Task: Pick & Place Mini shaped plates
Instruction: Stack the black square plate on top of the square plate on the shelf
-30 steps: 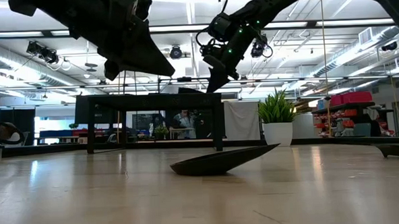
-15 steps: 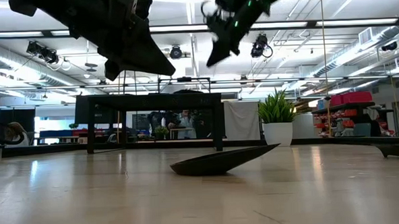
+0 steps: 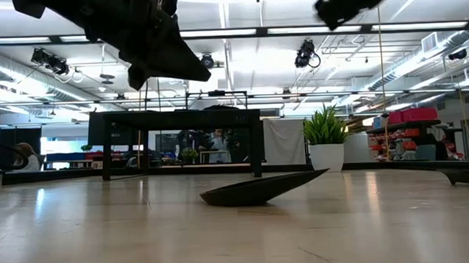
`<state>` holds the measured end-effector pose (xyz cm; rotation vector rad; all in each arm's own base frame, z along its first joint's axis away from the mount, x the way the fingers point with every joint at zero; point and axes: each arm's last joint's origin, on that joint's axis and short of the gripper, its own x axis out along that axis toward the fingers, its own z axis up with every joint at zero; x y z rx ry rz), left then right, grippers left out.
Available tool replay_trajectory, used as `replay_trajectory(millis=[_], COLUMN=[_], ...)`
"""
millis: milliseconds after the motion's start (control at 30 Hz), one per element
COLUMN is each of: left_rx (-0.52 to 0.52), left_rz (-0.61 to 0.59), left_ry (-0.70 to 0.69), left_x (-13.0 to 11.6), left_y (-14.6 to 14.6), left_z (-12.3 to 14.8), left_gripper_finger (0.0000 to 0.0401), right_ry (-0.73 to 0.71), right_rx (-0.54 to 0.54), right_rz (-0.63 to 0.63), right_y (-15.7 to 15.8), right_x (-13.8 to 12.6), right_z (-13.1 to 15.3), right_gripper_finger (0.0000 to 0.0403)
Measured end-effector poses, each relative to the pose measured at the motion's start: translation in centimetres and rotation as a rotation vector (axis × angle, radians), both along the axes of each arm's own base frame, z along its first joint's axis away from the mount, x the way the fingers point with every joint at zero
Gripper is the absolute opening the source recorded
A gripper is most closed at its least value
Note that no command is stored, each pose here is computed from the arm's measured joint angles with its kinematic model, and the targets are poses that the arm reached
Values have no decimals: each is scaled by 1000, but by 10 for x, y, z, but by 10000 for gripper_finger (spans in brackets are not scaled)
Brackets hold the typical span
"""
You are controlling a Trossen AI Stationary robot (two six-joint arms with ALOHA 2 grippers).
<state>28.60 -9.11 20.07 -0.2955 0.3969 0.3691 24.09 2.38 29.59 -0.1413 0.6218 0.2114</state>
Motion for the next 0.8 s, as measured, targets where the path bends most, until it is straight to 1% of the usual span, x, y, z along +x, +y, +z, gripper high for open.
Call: replay_trajectory(millis=[100, 200, 300, 400, 500, 633, 733, 800], left_rx=[16, 27, 19, 0, -14, -30, -51, -54], left_rz=[-14, -21, -14, -21, -32, -42, -48, -57], left_ry=[-28, -55, -92, -114, -145, -169, -194, -198], left_x=[2, 3, 5, 5, 4, 2, 1, 0], left_y=[-1, -1, -1, -4, -8, -16, -21, -24], left_z=[3, 6, 9, 11, 14, 16, 17, 18], left_gripper_finger=[16, 16, 16, 16, 16, 16, 16, 16], right_ry=[-14, -25, -15, 32, 60, 71, 75, 92], right_rx=[36, 74, 121, 124, 86, 20, -65, -148], right_rz=[164, 303, 399, 476, 555, 640, 709, 729], right_y=[38, 74, 107, 135, 159, 182, 193, 199], right_x=[-17, -28, -31, -32, -30, -25, -21, -22], right_z=[-25, -48, -64, -80, -98, -122, -139, -154], right_gripper_finger=[4, 10, 26, 51, 85, 128, 147, 151])
